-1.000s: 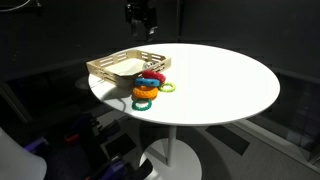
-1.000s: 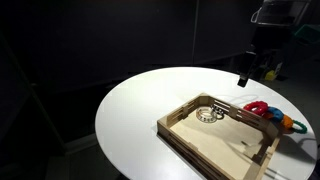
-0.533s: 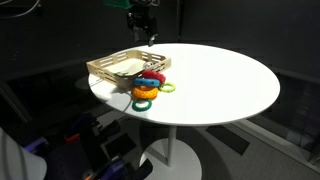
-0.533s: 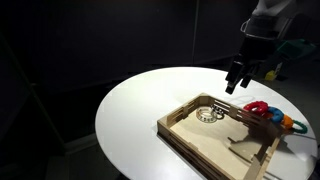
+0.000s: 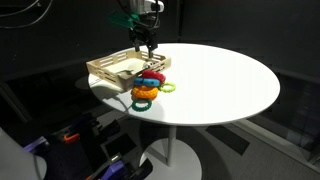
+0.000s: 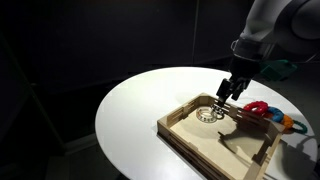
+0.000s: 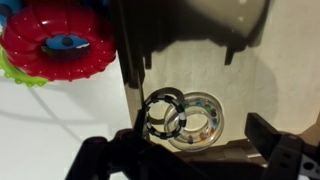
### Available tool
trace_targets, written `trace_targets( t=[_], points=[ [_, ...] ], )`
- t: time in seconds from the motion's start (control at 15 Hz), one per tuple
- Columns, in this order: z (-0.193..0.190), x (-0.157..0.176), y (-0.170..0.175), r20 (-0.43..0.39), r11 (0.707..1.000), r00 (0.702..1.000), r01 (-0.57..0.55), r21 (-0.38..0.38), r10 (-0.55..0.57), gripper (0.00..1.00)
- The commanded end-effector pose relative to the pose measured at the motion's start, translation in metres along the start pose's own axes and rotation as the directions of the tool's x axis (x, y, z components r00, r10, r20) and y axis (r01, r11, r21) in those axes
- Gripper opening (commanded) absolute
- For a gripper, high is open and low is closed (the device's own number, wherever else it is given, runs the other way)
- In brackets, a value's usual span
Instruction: Remove the black and white ring from the wooden tray and put it on the table on the rings pile
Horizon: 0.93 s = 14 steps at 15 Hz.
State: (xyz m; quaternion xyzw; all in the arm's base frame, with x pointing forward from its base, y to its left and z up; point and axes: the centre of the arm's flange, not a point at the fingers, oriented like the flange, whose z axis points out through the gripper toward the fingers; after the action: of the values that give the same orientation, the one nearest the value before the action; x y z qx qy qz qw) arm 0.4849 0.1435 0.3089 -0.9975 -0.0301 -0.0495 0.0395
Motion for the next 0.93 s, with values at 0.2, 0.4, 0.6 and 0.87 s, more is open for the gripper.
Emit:
trace_targets(
  t=[0.2, 0.4, 0.6, 0.87],
  points=[
    [0.032, 0.009, -0.003, -0.038, 1.000, 0.999, -0.005, 0.021, 0.006, 1.00],
    [0.045, 0.010, -0.005, -0.041, 1.000, 0.999, -0.004, 0.028, 0.005, 1.00],
    [0.055, 0.009, -0.009, -0.038, 1.000, 0.999, 0.001, 0.031, 0.000, 1.00],
    [0.063, 0.008, -0.016, -0.036, 0.999, 0.999, 0.013, 0.030, -0.012, 0.79]
  ],
)
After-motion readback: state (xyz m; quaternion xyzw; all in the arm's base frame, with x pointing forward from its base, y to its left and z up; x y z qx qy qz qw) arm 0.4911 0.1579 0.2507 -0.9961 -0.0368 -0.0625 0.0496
